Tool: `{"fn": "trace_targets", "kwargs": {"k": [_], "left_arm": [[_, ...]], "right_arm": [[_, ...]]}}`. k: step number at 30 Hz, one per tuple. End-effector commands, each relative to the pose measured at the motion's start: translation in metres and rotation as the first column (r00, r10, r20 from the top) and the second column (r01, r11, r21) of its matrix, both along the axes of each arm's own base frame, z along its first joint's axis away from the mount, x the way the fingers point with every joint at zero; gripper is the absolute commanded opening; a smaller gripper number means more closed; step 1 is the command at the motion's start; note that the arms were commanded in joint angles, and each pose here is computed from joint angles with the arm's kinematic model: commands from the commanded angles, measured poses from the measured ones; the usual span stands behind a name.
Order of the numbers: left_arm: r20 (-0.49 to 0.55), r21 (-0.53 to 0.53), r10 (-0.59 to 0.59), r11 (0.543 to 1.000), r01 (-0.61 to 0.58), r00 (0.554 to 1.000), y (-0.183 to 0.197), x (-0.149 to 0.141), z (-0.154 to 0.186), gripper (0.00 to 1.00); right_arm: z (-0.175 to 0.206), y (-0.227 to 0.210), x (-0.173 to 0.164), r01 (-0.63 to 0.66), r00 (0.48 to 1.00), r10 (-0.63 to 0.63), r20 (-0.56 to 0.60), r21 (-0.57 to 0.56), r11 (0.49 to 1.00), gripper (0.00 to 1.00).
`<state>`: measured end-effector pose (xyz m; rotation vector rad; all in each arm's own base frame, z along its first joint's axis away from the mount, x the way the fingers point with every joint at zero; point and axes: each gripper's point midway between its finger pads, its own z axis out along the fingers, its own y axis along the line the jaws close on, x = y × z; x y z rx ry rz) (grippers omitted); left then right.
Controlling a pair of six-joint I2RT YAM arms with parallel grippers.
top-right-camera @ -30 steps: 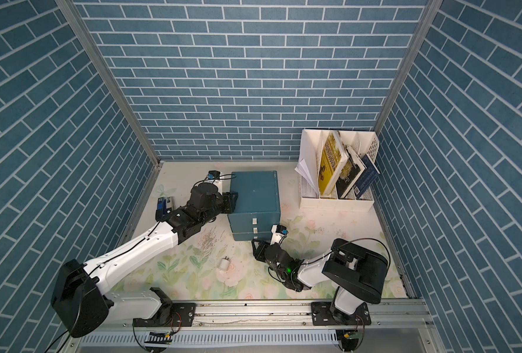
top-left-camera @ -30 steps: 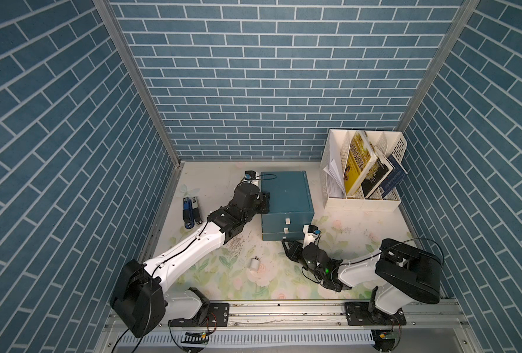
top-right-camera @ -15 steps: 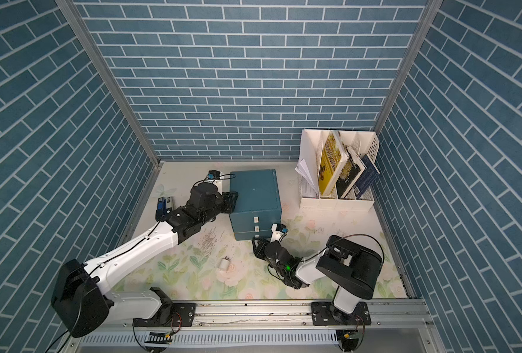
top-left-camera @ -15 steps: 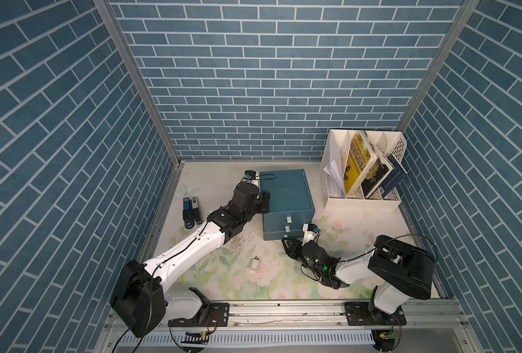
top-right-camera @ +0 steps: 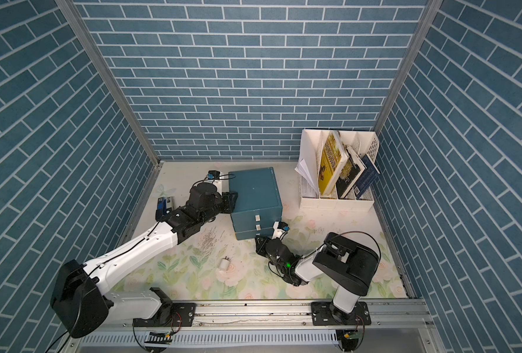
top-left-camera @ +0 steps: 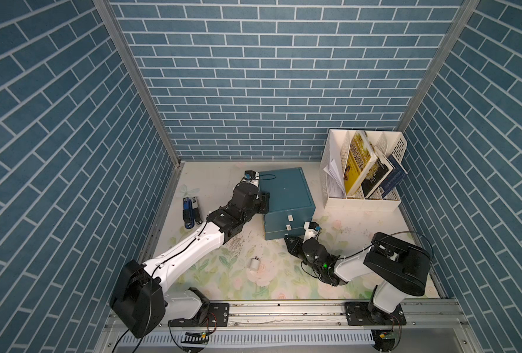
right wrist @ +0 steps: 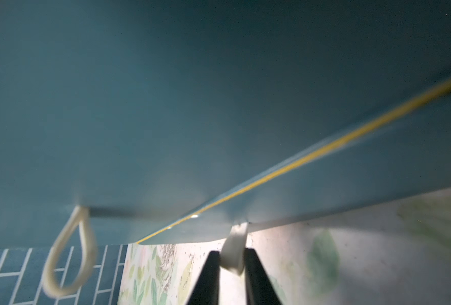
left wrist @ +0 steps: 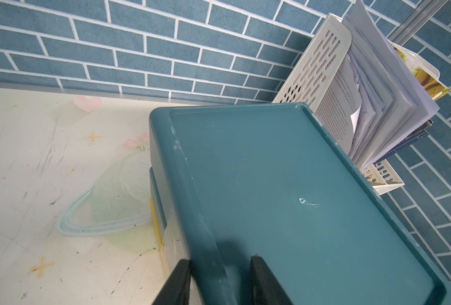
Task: Place the plugs into the drawer by color
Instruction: Open the drawer in the storage box.
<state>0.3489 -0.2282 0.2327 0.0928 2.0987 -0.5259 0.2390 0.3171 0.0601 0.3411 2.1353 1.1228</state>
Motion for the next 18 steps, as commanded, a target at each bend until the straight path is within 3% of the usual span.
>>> {"fn": "trace_targets", "kwargs": {"k": [1,3,8,14,18], "left_arm": [[-0.145,0.117,-0.015,0.993,0.032,0.989,0.012,-0.019,-0.051,0.42],[-0.144,0.12,-0.014,0.992,0.031,0.99,0.013,-0.019,-0.051,0.42],[-0.144,0.121,-0.011,0.992,0.028,0.989,0.013,-0.018,-0.05,0.45],[-0.146,0.122,-0.01,0.992,0.028,0.989,0.011,-0.015,-0.051,0.47],[-0.152,0.102,-0.021,0.994,0.036,0.988,0.006,-0.013,-0.053,0.45]], "right_arm": [[0.009,0.006,0.008,-0.001,0.999,0.0,0.038,0.01,1.0,0.07],[0.009,0.006,0.008,-0.009,0.999,0.01,0.047,-0.008,1.0,0.0],[0.014,0.01,-0.007,-0.067,0.994,0.073,0.078,-0.069,0.995,0.0],[0.016,0.008,-0.059,-0.126,0.983,0.151,0.102,-0.223,0.967,0.0],[0.009,-0.002,-0.084,-0.139,0.985,0.161,0.067,-0.257,0.956,0.0]]}}
